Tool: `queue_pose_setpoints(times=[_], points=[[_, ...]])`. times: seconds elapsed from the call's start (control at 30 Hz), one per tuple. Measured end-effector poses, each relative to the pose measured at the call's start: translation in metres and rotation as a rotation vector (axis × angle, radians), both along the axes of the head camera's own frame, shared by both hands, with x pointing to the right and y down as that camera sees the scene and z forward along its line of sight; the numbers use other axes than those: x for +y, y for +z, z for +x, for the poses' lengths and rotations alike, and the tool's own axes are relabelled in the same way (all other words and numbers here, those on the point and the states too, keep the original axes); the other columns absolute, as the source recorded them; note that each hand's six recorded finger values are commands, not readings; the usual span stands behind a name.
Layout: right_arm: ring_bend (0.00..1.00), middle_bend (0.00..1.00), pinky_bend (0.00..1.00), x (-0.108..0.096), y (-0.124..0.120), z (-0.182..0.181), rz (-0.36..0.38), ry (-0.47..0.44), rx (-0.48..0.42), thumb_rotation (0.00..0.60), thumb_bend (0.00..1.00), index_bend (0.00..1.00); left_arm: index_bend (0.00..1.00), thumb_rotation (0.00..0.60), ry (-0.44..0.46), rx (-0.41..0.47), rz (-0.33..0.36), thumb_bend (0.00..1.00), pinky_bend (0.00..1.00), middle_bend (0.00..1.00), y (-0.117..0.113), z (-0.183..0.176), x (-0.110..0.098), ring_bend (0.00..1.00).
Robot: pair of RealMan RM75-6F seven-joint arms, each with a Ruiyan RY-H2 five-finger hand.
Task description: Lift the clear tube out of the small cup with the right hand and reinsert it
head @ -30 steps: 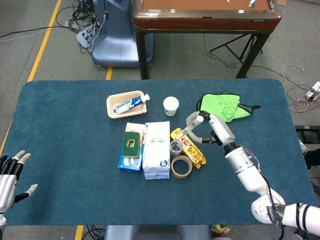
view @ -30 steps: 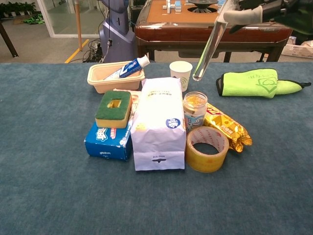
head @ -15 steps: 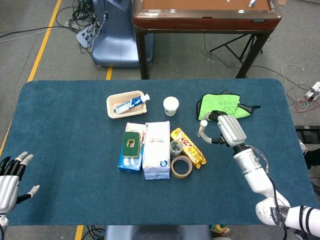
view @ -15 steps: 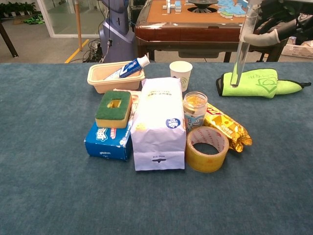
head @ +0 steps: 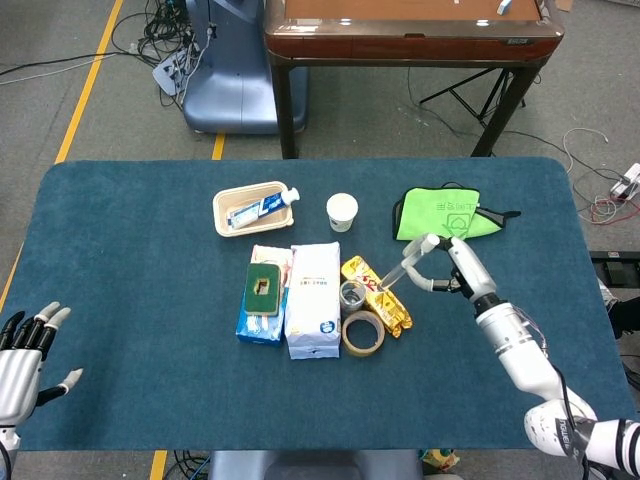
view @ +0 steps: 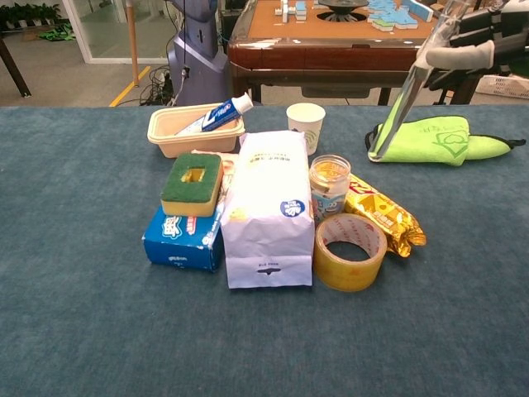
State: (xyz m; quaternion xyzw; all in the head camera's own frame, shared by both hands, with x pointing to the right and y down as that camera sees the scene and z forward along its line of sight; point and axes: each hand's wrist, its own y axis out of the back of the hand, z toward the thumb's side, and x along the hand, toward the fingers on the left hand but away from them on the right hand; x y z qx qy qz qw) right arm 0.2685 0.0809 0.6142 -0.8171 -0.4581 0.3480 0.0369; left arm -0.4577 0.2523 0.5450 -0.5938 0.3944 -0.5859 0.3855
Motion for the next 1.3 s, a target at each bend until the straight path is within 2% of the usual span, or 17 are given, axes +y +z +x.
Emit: queue_pose_setpoints(times=[0.1, 0.23, 0.37, 0.5, 0.73, 0.87, 1.0, 1.17, 1.23, 1.3], points=[[0.29, 0.42, 0.25, -0.001, 0.001, 0.007, 0.061, -0.039, 0.092, 0.600, 0.61, 0.69, 0.14, 0.600, 0.001, 0.000, -0.002, 0.19, 0.05, 0.10, 0.001, 0.000, 0.000, 0.15], [0.29, 0.42, 0.25, -0.002, 0.001, 0.012, 0.158, -0.134, 0.279, 0.600, 0.61, 0.69, 0.14, 0.600, -0.003, -0.002, -0.004, 0.19, 0.05, 0.10, 0.002, -0.001, 0.000, 0.15], [0.29, 0.42, 0.25, 0.001, 0.001, 0.011, 0.179, -0.194, 0.365, 0.600, 0.61, 0.69, 0.14, 0.600, -0.005, -0.002, -0.010, 0.19, 0.05, 0.10, 0.003, -0.001, 0.001, 0.15], [0.29, 0.42, 0.25, 0.004, 0.001, 0.008, 0.142, -0.182, 0.318, 0.600, 0.61, 0.69, 0.14, 0.600, -0.007, -0.002, -0.008, 0.19, 0.05, 0.10, 0.002, -0.003, 0.001, 0.15], [0.29, 0.43, 0.25, 0.008, 0.001, 0.006, -0.028, -0.006, 0.006, 0.600, 0.61, 0.69, 0.14, 0.600, -0.005, -0.002, -0.010, 0.19, 0.05, 0.10, 0.003, -0.003, 0.001, 0.15], [0.29, 0.43, 0.25, 0.009, 0.002, 0.008, -0.073, 0.042, -0.070, 0.600, 0.61, 0.69, 0.14, 0.600, 0.000, -0.001, -0.014, 0.19, 0.05, 0.10, 0.004, -0.001, 0.001, 0.15], [0.29, 0.43, 0.25, 0.007, 0.003, 0.013, -0.025, 0.019, -0.019, 0.600, 0.61, 0.69, 0.14, 0.600, 0.002, 0.000, -0.014, 0.19, 0.05, 0.10, 0.005, 0.000, 0.000, 0.15], [0.29, 0.43, 0.25, 0.004, 0.004, 0.015, 0.097, -0.071, 0.158, 0.600, 0.61, 0.69, 0.14, 0.600, 0.001, -0.001, -0.020, 0.19, 0.05, 0.10, 0.006, 0.000, 0.000, 0.15], [0.29, 0.43, 0.25, 0.005, 0.005, 0.015, 0.115, -0.097, 0.206, 0.600, 0.61, 0.69, 0.14, 0.600, -0.001, -0.002, -0.023, 0.19, 0.05, 0.10, 0.007, 0.000, 0.000, 0.15], [0.29, 0.43, 0.25, 0.006, 0.005, 0.014, 0.113, -0.101, 0.215, 0.600, 0.61, 0.69, 0.14, 0.600, -0.003, -0.003, -0.025, 0.19, 0.05, 0.10, 0.007, -0.001, 0.001, 0.15]])
